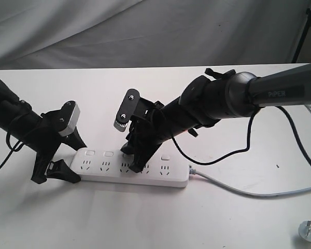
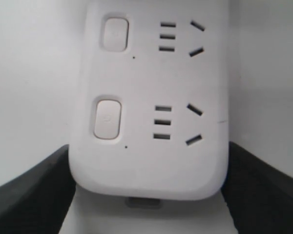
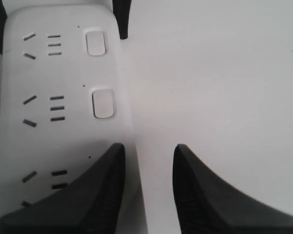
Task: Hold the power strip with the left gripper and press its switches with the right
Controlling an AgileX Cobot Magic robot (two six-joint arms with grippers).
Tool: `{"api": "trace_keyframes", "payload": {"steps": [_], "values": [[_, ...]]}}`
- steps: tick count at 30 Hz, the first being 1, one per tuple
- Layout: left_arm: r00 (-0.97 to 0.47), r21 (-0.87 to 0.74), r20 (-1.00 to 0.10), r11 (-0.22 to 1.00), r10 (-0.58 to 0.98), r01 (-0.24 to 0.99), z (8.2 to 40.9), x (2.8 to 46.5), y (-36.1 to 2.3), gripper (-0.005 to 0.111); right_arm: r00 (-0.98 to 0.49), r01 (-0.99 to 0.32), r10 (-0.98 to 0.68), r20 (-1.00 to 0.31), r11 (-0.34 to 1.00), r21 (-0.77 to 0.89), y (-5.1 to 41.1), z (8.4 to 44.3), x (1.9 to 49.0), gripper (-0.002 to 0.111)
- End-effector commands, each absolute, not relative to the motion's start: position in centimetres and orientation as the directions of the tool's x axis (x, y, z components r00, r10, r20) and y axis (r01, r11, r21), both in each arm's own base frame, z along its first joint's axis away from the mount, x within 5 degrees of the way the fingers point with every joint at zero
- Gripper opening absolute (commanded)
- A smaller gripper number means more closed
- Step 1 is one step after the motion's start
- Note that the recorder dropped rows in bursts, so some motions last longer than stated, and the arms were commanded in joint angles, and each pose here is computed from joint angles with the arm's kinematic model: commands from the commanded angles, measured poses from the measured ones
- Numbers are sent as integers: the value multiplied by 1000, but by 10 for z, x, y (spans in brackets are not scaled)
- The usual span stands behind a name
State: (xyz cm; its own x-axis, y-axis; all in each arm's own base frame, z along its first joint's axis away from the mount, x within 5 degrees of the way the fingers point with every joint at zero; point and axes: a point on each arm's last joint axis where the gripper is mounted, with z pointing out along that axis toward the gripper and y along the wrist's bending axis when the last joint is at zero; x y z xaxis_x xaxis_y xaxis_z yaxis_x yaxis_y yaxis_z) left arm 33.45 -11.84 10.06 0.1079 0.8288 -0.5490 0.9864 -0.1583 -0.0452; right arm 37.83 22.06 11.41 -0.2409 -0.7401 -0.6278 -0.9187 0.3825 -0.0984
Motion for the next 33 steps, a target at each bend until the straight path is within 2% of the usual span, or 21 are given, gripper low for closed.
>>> {"api": "trace_keyframes", "payload": {"steps": [1, 13, 25, 33], "values": [[117, -46, -560, -171, 820, 984, 102, 334, -121, 69, -216, -948, -788, -576, 311, -71, 219, 91, 372, 32], [114, -47, -560, -169, 821, 984, 102, 334, -121, 69, -234, -944, -778, -583, 325, -55, 215, 91, 374, 32], [116, -46, -560, -171, 820, 984, 102, 334, -121, 69, -167, -927, -706, -689, 350, -134, 217, 163, 372, 32], [114, -47, -560, -169, 821, 984, 102, 334, -121, 69, -191, -930, -698, -690, 353, -100, 206, 170, 373, 32]]}}
